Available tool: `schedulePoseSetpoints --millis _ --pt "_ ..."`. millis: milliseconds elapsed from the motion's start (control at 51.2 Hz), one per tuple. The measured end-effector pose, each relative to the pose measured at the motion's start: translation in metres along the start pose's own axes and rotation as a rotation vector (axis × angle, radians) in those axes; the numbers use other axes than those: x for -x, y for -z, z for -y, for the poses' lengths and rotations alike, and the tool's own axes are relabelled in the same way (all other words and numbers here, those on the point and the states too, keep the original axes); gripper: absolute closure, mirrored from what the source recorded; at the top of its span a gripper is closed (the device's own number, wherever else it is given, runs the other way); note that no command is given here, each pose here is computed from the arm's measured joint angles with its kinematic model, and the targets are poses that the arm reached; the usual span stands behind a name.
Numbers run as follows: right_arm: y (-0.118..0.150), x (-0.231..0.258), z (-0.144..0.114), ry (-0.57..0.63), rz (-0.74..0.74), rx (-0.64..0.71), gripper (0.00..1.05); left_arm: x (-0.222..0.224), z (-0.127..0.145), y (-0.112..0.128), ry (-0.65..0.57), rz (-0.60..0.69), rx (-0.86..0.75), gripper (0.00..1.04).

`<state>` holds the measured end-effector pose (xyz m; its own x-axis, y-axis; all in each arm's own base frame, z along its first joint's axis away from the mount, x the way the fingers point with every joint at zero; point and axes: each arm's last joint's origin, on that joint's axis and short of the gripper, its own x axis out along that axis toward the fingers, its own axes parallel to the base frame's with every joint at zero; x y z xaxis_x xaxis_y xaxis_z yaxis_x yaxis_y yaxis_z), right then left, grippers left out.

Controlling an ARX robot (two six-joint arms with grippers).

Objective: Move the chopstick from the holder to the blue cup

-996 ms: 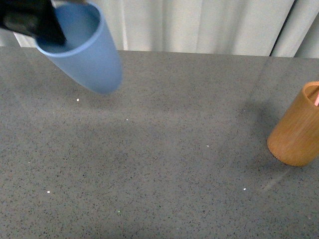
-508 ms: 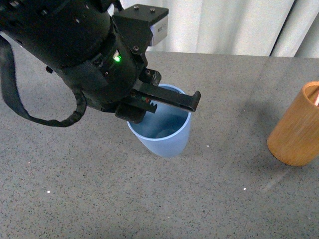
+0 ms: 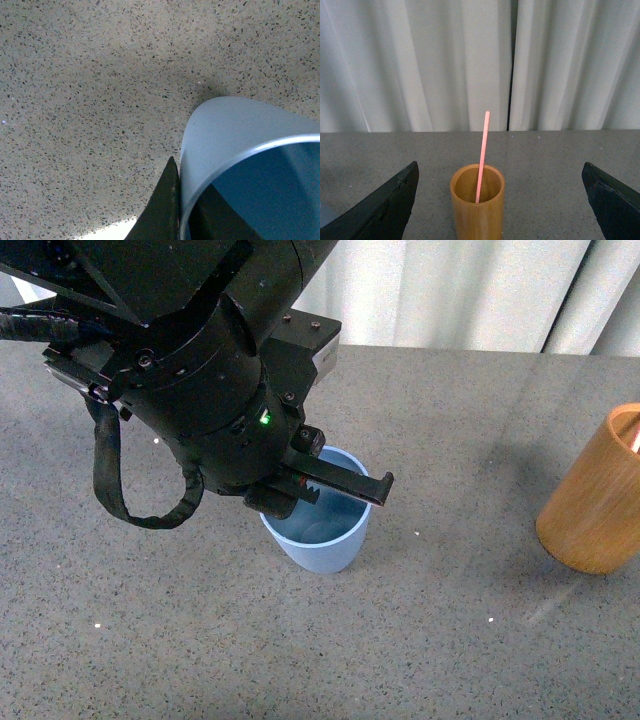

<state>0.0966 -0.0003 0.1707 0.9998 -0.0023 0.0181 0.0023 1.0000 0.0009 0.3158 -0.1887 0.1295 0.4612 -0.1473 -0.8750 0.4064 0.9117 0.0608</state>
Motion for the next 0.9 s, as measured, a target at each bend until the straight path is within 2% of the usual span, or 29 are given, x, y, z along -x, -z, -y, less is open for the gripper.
schedulePoseSetpoints --millis 176,195,293,332,410,606,684,781,801,899 --pt "0.000 0.000 0.000 0.000 0.000 0.000 0.10 0.000 0.005 0.000 0.011 0.001 -0.002 1.00" --pt "0.000 0.000 0.000 0.000 0.000 0.000 0.10 0.001 0.006 -0.001 0.017 0.003 -0.003 0.94" --pt "0.000 0.000 0.000 0.000 0.000 0.000 0.10 0.002 0.006 -0.004 0.027 0.005 0.008 0.76" --pt "0.000 0.000 0.000 0.000 0.000 0.000 0.10 0.002 0.007 -0.004 0.028 0.005 0.011 0.73" --pt "0.000 0.000 0.000 0.000 0.000 0.000 0.10 0.005 0.005 -0.008 0.028 0.014 0.015 0.58" --pt "0.000 0.000 0.000 0.000 0.000 0.000 0.10 0.033 -0.013 -0.021 0.014 0.101 0.062 0.19" --pt "0.000 0.000 0.000 0.000 0.000 0.000 0.10 0.051 -0.027 -0.023 -0.003 0.188 0.102 0.06" --pt "0.000 0.000 0.000 0.000 0.000 0.000 0.10 0.082 -0.052 -0.016 -0.058 0.411 0.232 0.07" --pt "0.000 0.000 0.000 0.000 0.000 0.000 0.10 0.094 -0.059 -0.011 -0.098 0.495 0.268 0.07" --pt "0.000 0.000 0.000 0.001 0.000 0.000 0.10 0.123 -0.076 0.014 -0.198 0.704 0.382 0.07"
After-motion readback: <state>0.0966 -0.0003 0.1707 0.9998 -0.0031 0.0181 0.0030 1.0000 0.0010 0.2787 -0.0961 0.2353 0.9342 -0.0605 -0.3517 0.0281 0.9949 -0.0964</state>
